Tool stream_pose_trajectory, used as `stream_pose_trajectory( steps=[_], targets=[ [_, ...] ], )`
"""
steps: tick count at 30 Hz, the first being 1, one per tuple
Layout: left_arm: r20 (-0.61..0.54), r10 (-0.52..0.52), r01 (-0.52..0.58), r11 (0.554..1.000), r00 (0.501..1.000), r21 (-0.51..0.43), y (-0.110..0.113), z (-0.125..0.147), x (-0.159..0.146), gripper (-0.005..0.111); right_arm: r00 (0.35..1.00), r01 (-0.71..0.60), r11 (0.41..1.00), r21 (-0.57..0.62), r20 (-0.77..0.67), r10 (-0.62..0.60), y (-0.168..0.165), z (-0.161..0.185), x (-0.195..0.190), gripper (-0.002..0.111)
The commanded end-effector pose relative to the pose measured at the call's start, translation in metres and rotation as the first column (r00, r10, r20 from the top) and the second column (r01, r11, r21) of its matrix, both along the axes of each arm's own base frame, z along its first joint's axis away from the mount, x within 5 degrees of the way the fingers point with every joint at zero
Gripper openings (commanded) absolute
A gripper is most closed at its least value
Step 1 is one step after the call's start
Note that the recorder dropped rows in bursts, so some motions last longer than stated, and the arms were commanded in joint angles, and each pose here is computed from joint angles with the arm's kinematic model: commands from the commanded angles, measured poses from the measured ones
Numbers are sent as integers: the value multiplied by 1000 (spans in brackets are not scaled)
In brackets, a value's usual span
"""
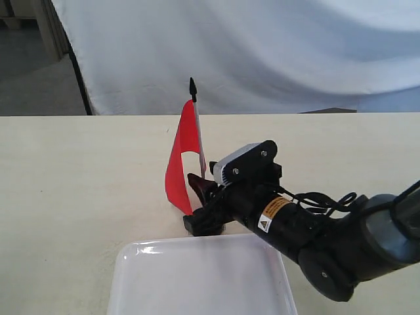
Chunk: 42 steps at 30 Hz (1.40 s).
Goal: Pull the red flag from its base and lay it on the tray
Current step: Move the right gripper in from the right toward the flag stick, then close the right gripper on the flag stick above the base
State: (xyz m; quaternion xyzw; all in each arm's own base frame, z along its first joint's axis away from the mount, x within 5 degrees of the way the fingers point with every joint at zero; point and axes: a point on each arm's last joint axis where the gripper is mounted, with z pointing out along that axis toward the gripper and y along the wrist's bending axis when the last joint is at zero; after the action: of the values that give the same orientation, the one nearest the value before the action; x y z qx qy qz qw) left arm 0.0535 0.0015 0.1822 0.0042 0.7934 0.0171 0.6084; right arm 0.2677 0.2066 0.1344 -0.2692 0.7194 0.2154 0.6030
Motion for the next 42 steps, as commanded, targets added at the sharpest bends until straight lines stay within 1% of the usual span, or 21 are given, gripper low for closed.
stream_pose_trajectory(
  steps=[1,6,8,11,13,14,24,31,36,42],
  targets=[
    [6,-1,1,1000,1000,-3,0,0,0,0,1000,-4,1000,4,2,4,7,-7,8,44],
    [6,-1,1,1000,1000,-3,0,0,0,0,1000,-4,1000,-6,-11,4,9,-15,10,44],
    [6,-1,1,1000,1000,-3,0,0,0,0,1000,-4,1000,-9,-14,4,9,-16,10,41],
    [6,-1,1,1000,1000,-3,0,0,0,0,1000,-4,1000,-7,-12,4,9,-16,10,23],
    [6,-1,1,1000,1000,-3,0,0,0,0,1000,-5,1000,-4,-9,5,9,-15,11,6],
    [6,-1,1,1000,1000,-3,0,0,0,0,1000,-5,1000,-4,-9,5,9,-15,11,0],
    [6,-1,1,1000,1000,-3,0,0,0,0,1000,-12,1000,-2,2,12,10,-12,10,0],
    [6,-1,1,1000,1000,-3,0,0,0,0,998,-12,999,37,58,10,9,17,9,0],
    [6,-1,1,1000,1000,-3,0,0,0,0,1000,0,1000,3,-11,0,4,36,5,0],
    [6,-1,1,1000,1000,-3,0,0,0,0,992,9,994,-110,-125,-23,-8,64,-9,0]
  ],
)
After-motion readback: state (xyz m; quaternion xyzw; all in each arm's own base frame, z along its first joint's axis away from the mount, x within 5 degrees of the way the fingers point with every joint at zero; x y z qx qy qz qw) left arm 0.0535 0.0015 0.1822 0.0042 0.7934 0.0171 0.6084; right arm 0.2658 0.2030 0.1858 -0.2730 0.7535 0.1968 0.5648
